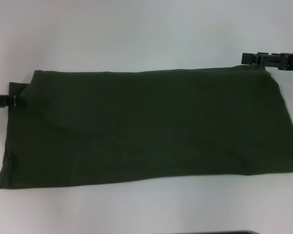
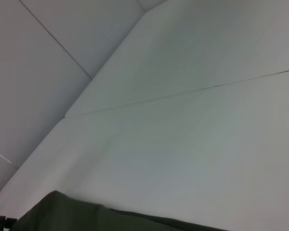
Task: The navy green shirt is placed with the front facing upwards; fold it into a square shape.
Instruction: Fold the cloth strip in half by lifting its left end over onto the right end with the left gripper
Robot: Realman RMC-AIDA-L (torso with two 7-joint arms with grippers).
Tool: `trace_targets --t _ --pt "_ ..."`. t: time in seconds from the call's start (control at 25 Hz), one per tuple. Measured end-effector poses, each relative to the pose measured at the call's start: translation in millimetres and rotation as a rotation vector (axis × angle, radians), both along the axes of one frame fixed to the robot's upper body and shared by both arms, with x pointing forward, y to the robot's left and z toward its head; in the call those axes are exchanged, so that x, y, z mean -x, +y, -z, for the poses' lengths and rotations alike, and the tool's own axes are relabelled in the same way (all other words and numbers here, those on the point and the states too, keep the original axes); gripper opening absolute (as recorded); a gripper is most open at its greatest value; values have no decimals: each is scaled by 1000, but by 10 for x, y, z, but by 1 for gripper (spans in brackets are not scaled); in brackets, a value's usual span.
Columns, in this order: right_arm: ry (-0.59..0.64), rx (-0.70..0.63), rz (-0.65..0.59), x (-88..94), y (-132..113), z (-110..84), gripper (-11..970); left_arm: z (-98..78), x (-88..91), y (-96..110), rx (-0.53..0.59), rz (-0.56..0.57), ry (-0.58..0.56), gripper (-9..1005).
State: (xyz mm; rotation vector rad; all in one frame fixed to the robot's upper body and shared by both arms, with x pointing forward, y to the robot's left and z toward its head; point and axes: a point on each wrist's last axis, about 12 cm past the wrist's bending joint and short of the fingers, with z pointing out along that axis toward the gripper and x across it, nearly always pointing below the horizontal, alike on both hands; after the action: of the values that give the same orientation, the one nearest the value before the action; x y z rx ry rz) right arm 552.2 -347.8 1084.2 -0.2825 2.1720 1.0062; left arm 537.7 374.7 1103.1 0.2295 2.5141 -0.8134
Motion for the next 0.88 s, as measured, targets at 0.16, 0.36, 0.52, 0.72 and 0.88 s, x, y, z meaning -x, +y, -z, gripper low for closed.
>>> trace_targets --t 0.16,0.36,0.52,0.72,0.88 --pt "-1 -1 0 -1 0 -1 944 -97 -32 -29 28 29 -51 851" --pt "-1 0 -1 -1 3 -1 944 -163 9 -44 73 72 -75 846" --pt "-2 -1 1 5 -4 3 944 -134 110 -54 92 108 -56 846" --pt "-2 -1 2 8 -6 3 944 -68 161 -69 87 126 -28 845" --pt "0 -4 0 7 0 0 944 -20 171 -90 81 136 -17 844"
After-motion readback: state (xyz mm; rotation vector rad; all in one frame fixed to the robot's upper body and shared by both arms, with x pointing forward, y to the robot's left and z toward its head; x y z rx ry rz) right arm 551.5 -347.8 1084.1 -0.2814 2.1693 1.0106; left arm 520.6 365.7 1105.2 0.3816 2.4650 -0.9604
